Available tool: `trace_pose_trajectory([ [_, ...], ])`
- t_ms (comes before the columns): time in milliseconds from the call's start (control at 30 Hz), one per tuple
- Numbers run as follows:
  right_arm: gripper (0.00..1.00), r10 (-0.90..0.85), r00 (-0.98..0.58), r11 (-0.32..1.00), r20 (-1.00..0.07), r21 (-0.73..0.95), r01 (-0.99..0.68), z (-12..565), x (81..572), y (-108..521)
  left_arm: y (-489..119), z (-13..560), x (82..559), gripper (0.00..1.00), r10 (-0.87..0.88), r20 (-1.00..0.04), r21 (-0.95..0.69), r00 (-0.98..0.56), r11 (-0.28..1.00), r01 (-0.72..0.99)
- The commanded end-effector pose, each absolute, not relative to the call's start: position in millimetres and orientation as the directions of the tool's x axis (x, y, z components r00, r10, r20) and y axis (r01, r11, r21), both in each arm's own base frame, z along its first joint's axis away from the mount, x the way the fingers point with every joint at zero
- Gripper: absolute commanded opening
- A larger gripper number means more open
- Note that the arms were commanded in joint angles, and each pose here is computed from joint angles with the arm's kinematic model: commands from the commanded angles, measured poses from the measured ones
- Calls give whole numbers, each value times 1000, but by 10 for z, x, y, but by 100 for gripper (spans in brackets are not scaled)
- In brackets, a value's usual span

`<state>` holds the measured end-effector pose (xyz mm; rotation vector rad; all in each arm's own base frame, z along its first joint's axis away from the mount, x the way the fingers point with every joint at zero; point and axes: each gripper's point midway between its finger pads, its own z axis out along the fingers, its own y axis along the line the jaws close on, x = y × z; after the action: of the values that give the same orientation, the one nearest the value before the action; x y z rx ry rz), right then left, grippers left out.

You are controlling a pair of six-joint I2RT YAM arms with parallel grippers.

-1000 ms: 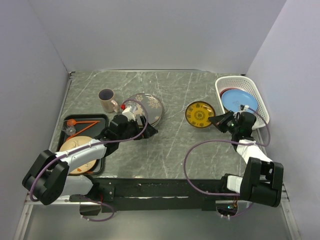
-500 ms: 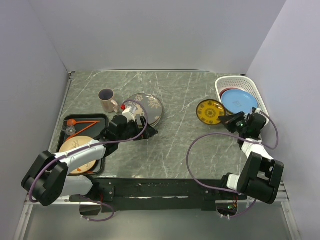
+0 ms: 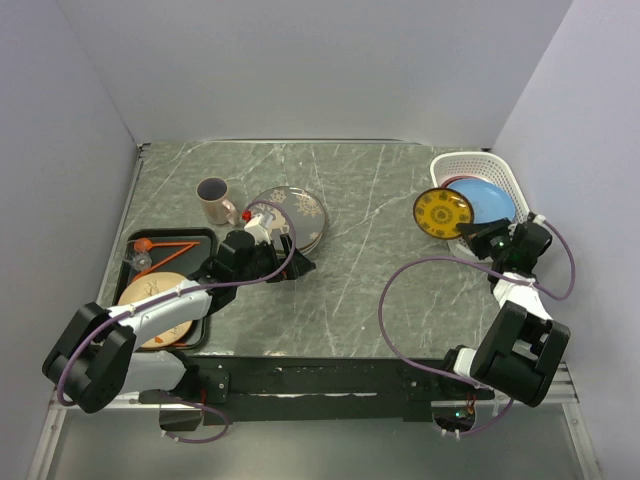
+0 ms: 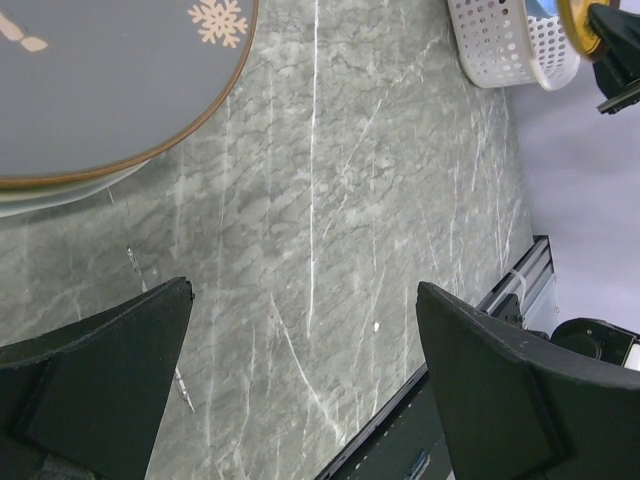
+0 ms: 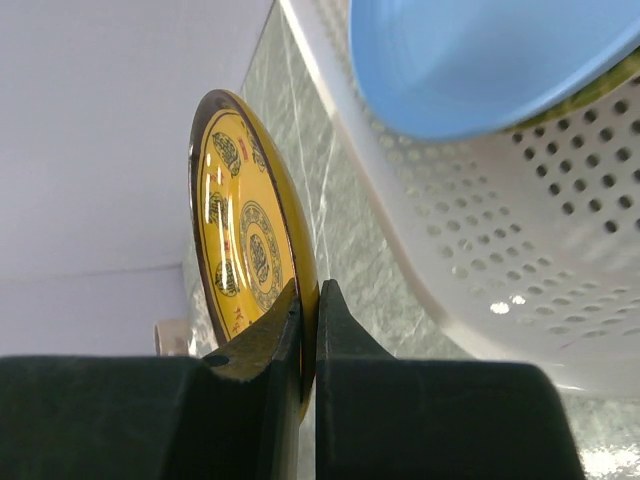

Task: Place the plates into the plastic bin on the countertop
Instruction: Place the plate in the plastic bin.

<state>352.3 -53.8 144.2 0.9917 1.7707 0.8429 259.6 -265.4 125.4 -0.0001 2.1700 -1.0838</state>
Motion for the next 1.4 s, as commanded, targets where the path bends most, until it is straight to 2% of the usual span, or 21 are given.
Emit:
trace_pose_trajectory([
  [0, 0, 899, -147, 437, -412, 860, 263, 1729, 3616, -840, -2691, 1503, 2641, 99, -305, -628, -698, -716, 627, 345],
  [367, 0, 919, 16, 372, -394, 879, 298, 1857, 3577, -1227, -2618, 1506, 2603, 99, -302, -641, -682, -706, 646, 343],
  [1033, 0, 913, 161, 301, -374, 887, 352, 1774, 3511, -1511, -2639, 1469, 2604, 99, -301, -637, -687, -709, 639, 346],
  [1367, 0, 926, 192, 246, -325, 905, 348, 1662, 3544, -1556, -2600, 1407, 2639, 99, -288, -644, -663, -709, 672, 330],
])
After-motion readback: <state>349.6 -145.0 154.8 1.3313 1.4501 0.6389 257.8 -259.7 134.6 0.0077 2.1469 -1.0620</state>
